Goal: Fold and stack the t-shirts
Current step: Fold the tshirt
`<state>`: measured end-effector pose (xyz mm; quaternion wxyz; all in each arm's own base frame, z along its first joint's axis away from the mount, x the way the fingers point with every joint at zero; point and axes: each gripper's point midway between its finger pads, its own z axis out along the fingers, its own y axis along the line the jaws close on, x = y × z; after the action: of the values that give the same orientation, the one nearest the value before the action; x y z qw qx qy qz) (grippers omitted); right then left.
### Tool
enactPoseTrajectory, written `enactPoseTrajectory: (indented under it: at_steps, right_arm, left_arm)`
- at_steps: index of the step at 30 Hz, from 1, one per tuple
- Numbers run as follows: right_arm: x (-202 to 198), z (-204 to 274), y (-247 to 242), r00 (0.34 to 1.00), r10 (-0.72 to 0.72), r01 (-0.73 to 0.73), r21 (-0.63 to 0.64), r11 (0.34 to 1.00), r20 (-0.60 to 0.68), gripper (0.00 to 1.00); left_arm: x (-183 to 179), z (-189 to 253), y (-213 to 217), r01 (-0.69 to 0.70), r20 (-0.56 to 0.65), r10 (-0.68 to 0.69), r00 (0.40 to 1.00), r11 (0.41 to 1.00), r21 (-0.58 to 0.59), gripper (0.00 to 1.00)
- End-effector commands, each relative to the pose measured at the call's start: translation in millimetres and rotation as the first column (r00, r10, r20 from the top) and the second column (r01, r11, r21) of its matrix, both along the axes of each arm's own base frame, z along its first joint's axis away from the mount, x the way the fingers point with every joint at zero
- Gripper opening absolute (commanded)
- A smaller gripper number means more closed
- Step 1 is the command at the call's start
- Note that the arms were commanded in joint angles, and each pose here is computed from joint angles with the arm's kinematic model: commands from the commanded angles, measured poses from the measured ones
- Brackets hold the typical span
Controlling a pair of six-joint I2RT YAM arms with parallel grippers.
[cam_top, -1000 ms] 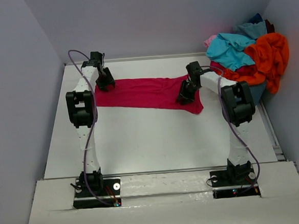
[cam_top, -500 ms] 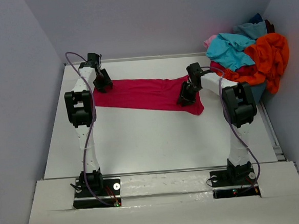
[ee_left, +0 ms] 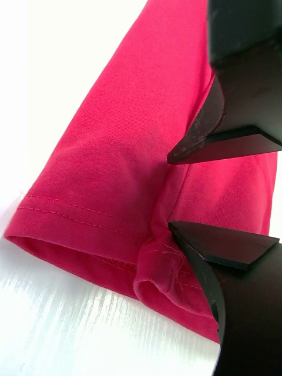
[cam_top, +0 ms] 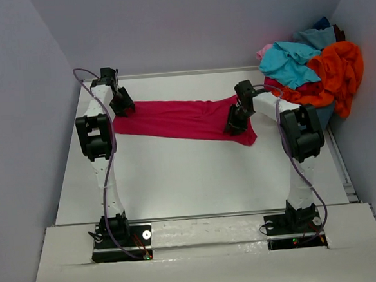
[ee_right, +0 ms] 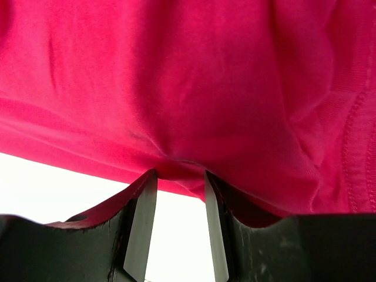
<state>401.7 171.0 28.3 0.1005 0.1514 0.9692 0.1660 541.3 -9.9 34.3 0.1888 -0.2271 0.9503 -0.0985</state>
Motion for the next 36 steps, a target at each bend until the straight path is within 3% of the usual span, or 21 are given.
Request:
enactPoseTrajectory:
  at_steps: [1, 12, 22, 36]
  right_arm:
    - [-18, -9, -30, 0.997, -0.021, 0.012, -0.120, 0.993, -0.074, 0.45]
    - [21, 18, -16, 1.000, -0.028, 0.028, -0.078, 0.997, 0.000, 0.45]
    - [42, -6, -10, 0.999, -0.018, 0.014, -0.080, 0.997, -0.039, 0.46]
    - [72, 1, -6, 1.000, -0.015, 0.013, -0.073, 0.997, -0.025, 0.47]
  left_arm:
    - [-10, -15, 25, -0.021, -0.058, 0.025, 0.998, 0.998, 0.056, 0.57]
    - [-45, -18, 22, -0.035, -0.111, 0.046, 0.993, 0.994, 0.099, 0.56]
    - [-65, -15, 17, -0.024, -0.143, 0.043, 0.989, 0.991, 0.130, 0.55]
    - [-117, -15, 8, 0.009, -0.212, 0.044, 0.976, 0.970, 0.243, 0.51]
